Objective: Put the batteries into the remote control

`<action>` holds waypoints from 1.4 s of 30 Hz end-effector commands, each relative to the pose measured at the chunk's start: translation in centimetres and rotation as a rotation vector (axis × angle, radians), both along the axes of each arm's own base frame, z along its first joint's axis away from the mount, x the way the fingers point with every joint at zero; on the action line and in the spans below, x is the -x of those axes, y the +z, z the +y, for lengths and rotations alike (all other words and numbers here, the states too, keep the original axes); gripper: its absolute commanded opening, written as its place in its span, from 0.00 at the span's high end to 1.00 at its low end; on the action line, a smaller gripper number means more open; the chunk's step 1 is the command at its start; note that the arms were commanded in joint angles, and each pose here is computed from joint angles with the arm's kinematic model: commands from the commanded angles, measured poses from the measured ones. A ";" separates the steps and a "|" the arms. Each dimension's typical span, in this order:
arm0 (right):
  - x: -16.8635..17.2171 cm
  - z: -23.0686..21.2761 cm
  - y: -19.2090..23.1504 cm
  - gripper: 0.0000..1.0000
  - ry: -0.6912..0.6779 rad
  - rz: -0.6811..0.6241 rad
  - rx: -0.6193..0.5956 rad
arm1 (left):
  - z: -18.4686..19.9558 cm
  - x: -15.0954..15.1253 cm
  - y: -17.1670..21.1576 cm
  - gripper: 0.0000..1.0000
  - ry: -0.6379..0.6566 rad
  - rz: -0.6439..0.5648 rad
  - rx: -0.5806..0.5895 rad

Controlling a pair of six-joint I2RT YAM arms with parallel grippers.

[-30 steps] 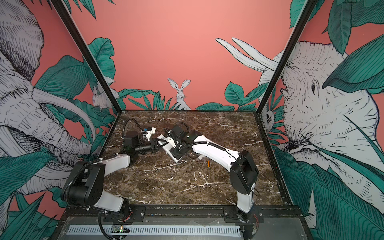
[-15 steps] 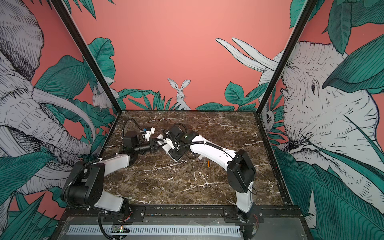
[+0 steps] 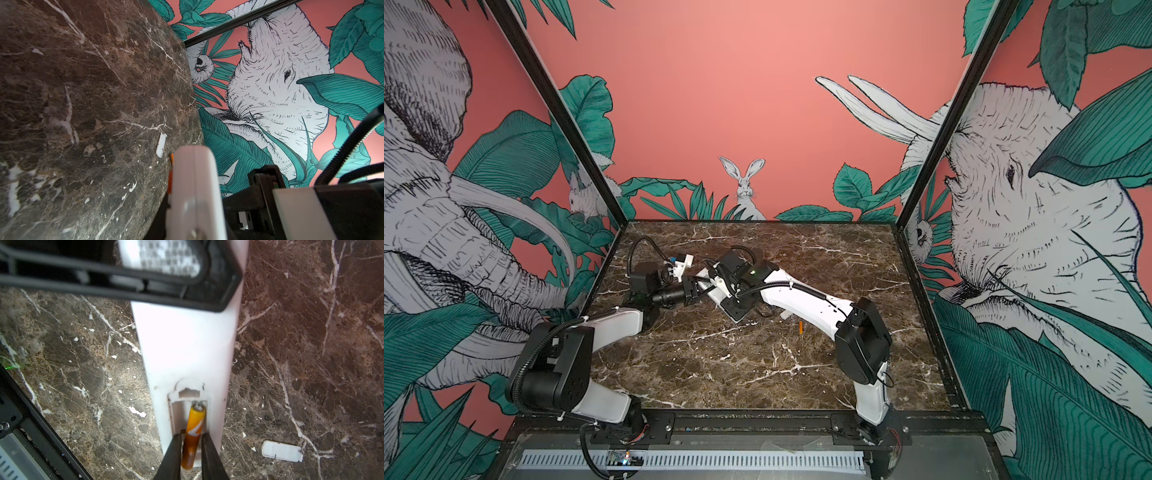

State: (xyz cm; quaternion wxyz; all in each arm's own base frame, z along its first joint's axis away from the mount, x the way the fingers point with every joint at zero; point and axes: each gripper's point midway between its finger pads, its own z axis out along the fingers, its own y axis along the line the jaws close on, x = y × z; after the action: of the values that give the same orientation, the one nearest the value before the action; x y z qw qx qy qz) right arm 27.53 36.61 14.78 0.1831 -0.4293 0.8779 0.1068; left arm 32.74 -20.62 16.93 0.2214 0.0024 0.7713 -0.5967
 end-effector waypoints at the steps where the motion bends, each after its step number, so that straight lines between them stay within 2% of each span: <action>1: -0.5 -0.7 0.1 0.79 -0.009 -0.020 0.036 | 0.0 0.4 0.9 0.77 -0.026 -0.032 0.019; 5: -0.4 -0.7 0.4 0.79 -0.003 -0.027 0.030 | 0.0 0.3 0.8 0.77 -0.025 -0.029 0.021; 26: -0.5 0.1 0.0 0.96 -0.007 -0.028 0.011 | 0.1 0.2 0.9 0.77 -0.021 -0.028 0.024; 42: -0.2 0.6 -1.1 0.89 0.010 0.002 0.002 | 0.2 -0.1 1.2 0.77 -0.017 -0.030 0.038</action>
State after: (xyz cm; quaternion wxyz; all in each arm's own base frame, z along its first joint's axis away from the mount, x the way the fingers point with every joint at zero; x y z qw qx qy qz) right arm 27.79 37.00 14.76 0.1900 -0.4327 0.8745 0.1094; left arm 33.09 -20.15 16.62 0.2219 -0.0063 0.7724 -0.5951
